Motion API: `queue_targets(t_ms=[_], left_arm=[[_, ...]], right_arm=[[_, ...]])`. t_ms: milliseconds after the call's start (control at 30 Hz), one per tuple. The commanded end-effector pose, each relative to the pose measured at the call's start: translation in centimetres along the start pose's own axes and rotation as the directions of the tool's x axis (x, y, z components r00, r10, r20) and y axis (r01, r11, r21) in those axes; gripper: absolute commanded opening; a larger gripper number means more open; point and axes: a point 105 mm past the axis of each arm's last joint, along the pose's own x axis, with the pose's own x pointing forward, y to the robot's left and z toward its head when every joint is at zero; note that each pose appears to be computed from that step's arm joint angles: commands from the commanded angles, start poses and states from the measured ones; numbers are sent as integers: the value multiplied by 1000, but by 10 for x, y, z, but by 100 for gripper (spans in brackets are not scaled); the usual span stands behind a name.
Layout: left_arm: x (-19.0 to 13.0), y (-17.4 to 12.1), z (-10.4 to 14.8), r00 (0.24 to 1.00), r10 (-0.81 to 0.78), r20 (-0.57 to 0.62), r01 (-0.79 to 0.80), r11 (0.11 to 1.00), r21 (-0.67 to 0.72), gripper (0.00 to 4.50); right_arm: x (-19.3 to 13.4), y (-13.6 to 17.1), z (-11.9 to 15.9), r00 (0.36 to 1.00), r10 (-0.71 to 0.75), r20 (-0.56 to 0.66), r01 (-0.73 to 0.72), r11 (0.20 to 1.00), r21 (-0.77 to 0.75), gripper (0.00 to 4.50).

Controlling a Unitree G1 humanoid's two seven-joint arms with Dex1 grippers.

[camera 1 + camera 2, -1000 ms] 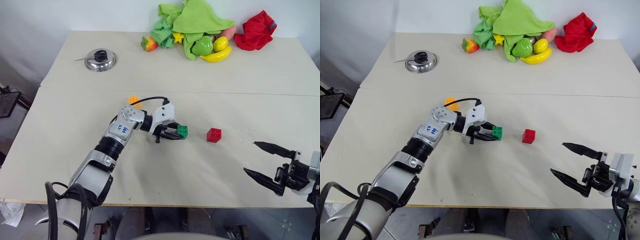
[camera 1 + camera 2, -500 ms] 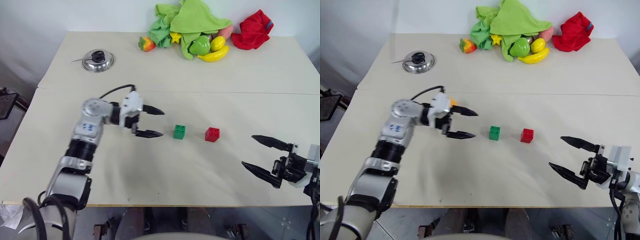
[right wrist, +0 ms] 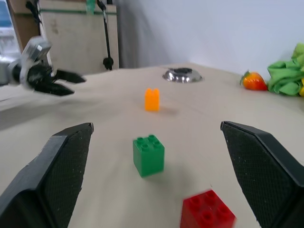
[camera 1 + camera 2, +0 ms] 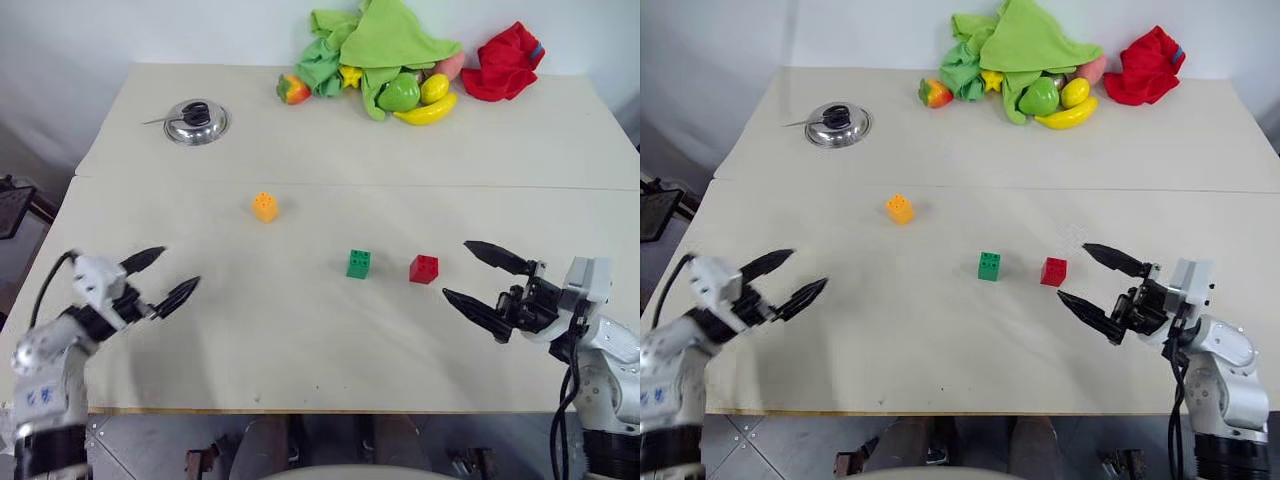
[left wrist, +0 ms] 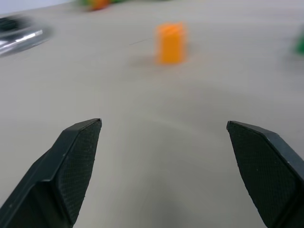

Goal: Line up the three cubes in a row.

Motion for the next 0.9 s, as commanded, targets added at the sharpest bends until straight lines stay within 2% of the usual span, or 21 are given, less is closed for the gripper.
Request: queue_targets(t_ms=[33,100,233,333,567,667,767,900], left_arm=[[-20,0,6,998,58,10,-59,998,18,449],[-24,-9,4,999,37,0,-37,999,0,449],[-10,-22,16,999,-21,26,21,1000,-4,449],[42,-30,30,995,-101,16,100,995,18,449],[126,-33,33,985,-171,-35,172,985,25,449],[160,-39,41,983,-184,-12,184,983,23,449],[183,-49,49,976,-217,25,216,976,15,449],[201,-51,47,984,-179,16,179,984,26,449]], right_arm=[[2,-3,8,999,-16,34,18,999,-51,450],[1,-5,8,999,-21,35,23,998,-61,450],[-3,-8,6,999,-26,22,27,997,-71,450],[-6,-7,2,1000,-6,-10,5,998,-65,450],[-7,-6,0,999,5,-33,-7,998,-65,450],[-6,-6,0,999,0,-38,-3,997,-75,450],[-4,-4,0,999,-8,-39,5,997,-79,450],[-3,0,-1,999,-23,-39,20,996,-83,450]])
